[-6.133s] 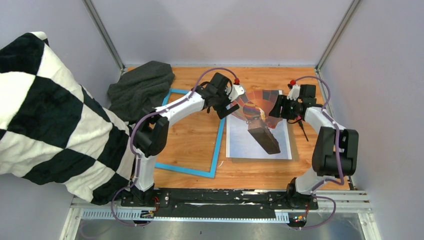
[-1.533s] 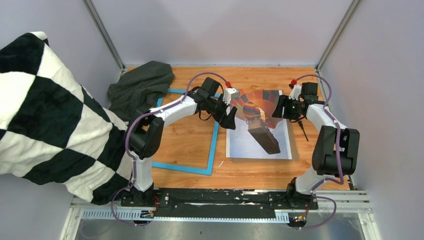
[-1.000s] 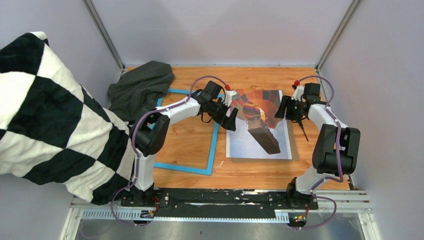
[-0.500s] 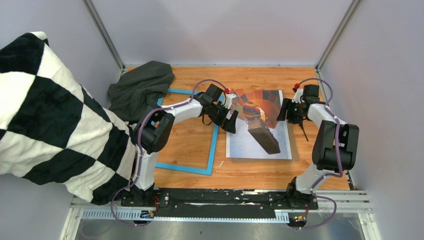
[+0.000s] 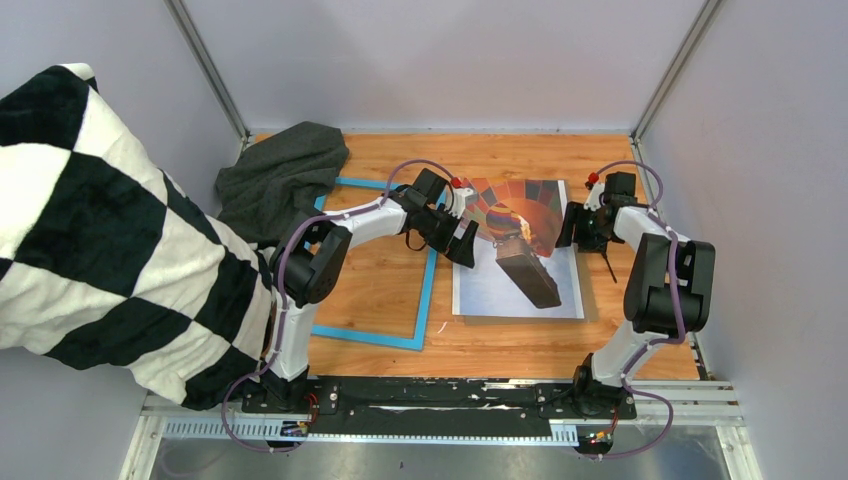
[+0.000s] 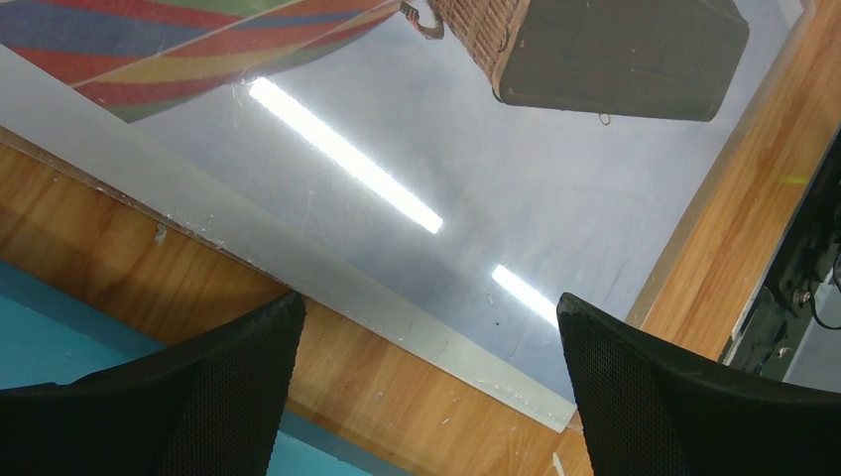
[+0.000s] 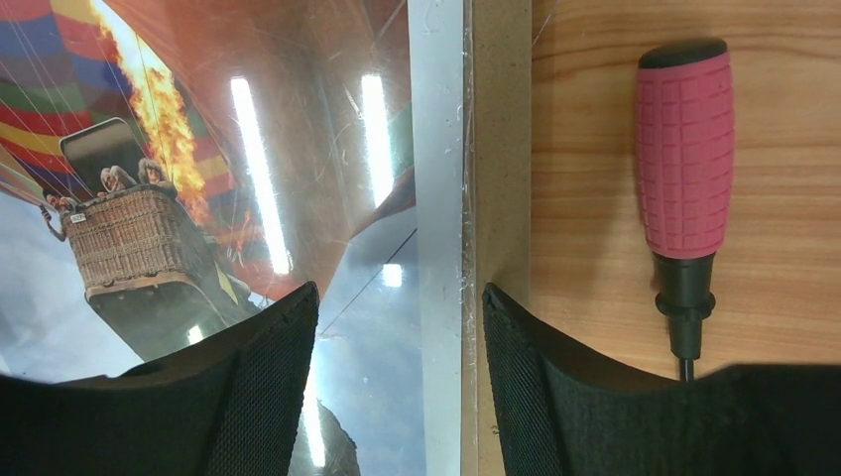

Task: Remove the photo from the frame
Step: Pick up the photo frame item from the photo frame.

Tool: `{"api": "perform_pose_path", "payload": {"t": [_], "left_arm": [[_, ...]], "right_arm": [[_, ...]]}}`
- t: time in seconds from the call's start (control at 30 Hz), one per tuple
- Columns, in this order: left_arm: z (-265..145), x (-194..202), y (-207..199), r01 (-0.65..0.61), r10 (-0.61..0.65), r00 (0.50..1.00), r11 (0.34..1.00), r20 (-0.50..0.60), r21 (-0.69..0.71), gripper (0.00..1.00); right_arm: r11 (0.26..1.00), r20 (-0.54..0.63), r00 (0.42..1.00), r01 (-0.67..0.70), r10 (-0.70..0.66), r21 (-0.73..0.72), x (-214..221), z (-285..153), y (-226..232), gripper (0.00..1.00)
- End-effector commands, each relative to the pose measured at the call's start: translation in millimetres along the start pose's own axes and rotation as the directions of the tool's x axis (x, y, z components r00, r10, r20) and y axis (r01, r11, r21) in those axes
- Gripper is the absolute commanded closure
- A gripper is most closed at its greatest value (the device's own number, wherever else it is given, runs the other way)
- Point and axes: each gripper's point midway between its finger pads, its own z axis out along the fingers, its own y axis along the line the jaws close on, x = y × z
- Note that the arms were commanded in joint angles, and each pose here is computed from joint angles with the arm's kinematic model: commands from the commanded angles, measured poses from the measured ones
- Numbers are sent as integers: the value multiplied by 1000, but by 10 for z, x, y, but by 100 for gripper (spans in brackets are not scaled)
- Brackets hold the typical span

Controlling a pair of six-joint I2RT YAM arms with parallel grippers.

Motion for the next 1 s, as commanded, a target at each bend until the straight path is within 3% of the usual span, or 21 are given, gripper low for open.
{"api": "perform_pose_path", "payload": {"t": [0.0,0.73,0.97], "left_arm": [[92,41,-47,19,-19,1000,999,-18,35,1],[34,-82,-175,8,-10,1000,997,23,82,5],[47,-60,-151,11,-12,1000,997,17,74,5]], "right_arm": [[1000,-22,1000,-9,9,16,9,-12,-96,37],[994,-41,998,-41,37,-98,40,15,69,37],[971,-13,994,-106,105,-216,-36,-97,176,38]]}}
